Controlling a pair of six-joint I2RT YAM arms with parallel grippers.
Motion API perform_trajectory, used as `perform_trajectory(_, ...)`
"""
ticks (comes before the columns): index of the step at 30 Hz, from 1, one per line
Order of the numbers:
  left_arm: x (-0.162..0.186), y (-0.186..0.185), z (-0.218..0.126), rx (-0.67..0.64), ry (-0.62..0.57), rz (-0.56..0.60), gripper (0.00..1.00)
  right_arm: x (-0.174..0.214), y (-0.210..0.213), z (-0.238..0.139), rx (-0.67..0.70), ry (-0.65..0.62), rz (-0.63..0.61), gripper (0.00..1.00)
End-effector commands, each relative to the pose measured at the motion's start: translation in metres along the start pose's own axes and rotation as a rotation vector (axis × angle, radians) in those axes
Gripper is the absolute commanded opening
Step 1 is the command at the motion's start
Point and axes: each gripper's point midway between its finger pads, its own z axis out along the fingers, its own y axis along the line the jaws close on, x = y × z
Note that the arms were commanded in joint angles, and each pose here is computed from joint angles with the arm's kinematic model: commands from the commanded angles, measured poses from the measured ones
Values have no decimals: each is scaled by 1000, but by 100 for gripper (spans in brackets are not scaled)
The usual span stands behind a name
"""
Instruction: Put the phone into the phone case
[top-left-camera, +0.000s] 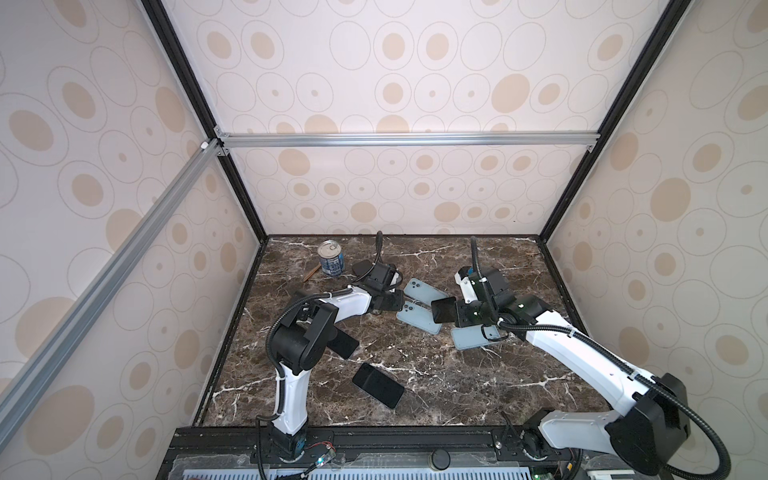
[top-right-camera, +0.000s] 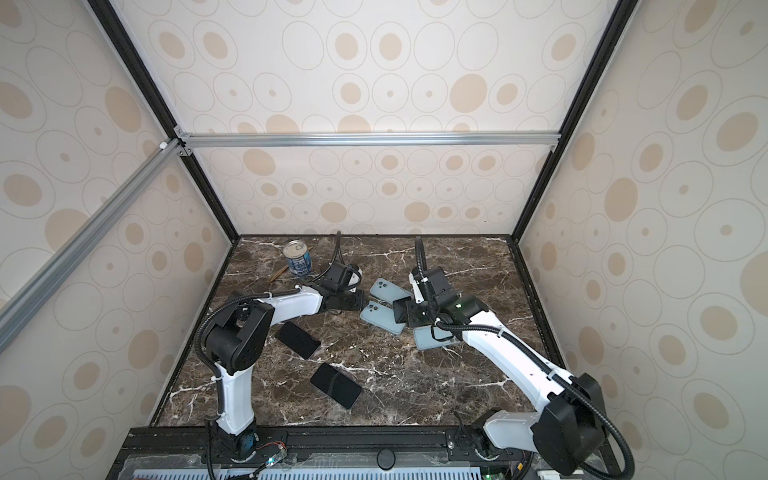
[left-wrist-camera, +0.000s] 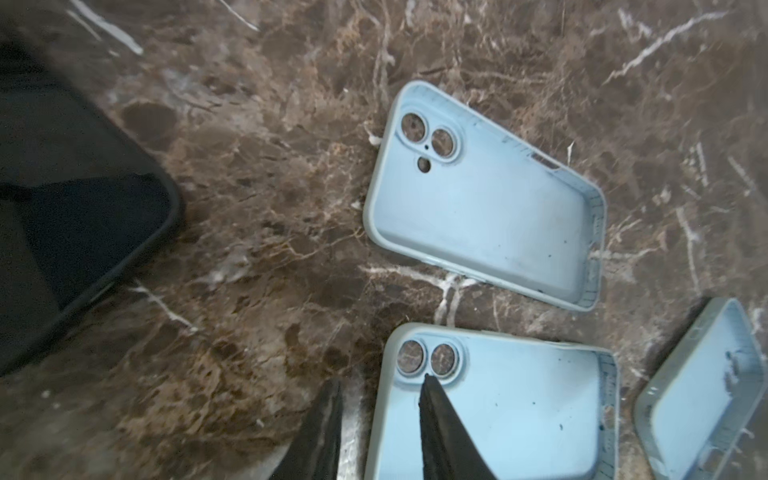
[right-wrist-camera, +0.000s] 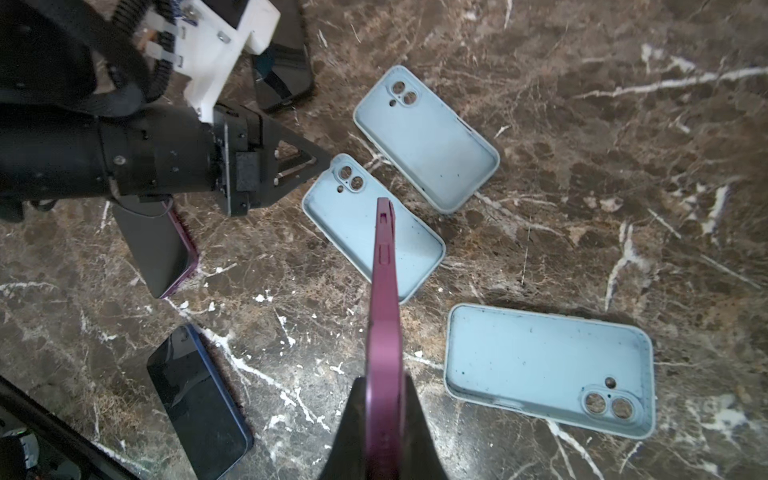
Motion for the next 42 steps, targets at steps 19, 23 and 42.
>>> perform_trajectory(19, 77, 13, -26, -117, 84, 64, 15, 27, 16, 67, -201, 224, 218, 0)
perform_trajectory(23, 89, 10, -45, -75, 62, 30, 15, 25, 24, 58, -234, 231, 220, 0)
perform_trajectory(42, 53, -5, -79, 48, -75, -34, 19, 15, 52, 53, -318, 229, 238, 0)
